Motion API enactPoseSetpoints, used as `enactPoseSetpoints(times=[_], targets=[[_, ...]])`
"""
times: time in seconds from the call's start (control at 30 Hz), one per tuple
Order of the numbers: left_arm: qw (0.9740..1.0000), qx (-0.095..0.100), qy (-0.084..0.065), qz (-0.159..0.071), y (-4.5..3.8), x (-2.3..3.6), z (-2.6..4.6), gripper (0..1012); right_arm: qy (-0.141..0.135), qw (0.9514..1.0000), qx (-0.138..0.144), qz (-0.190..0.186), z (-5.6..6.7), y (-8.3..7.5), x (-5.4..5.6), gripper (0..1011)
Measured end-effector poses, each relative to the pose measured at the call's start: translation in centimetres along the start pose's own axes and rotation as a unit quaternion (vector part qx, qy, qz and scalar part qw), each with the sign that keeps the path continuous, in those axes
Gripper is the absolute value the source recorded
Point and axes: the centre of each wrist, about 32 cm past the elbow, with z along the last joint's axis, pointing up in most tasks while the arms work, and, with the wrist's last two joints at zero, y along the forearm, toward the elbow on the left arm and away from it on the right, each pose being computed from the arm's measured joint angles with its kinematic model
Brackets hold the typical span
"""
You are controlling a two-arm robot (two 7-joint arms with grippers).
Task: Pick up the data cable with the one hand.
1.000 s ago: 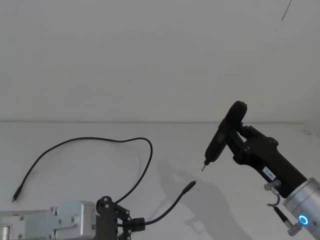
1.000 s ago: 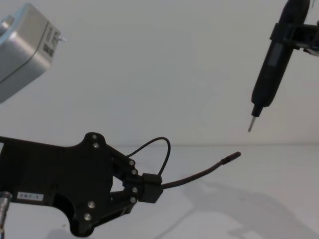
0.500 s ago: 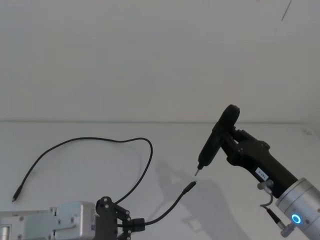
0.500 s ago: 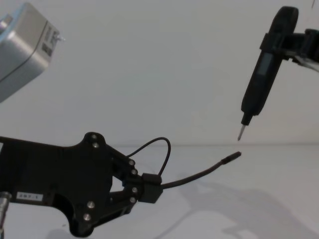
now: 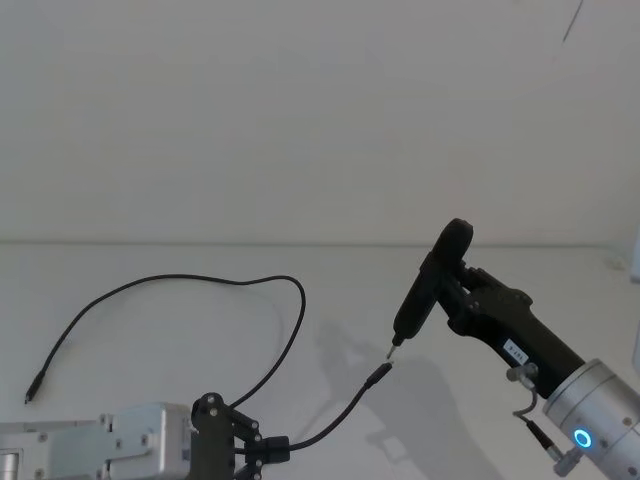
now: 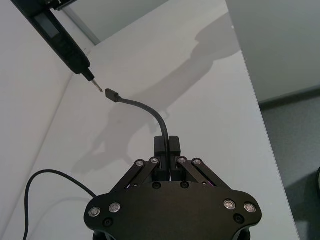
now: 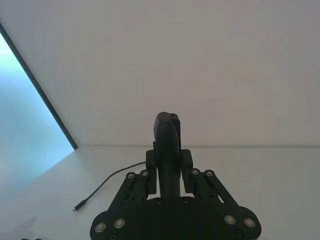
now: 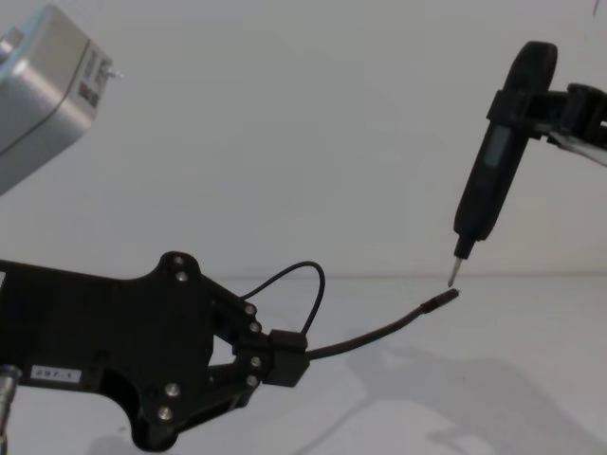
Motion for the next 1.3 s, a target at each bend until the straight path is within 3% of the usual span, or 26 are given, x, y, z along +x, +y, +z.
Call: enactPoseSetpoints(times=[0.67,1.3], targets=[[1.0,0.0,0.0,0.0,0.0,0.0,0.0,40,-0.005,0.9999,-0.01,-0.01,-0.49,-0.21,0.36,284],[1.0,0.0,0.0,0.0,0.0,0.0,0.0,40,-0.009,0.9999,-0.005,-0.007,-0.34,-0.66,0.04,284]])
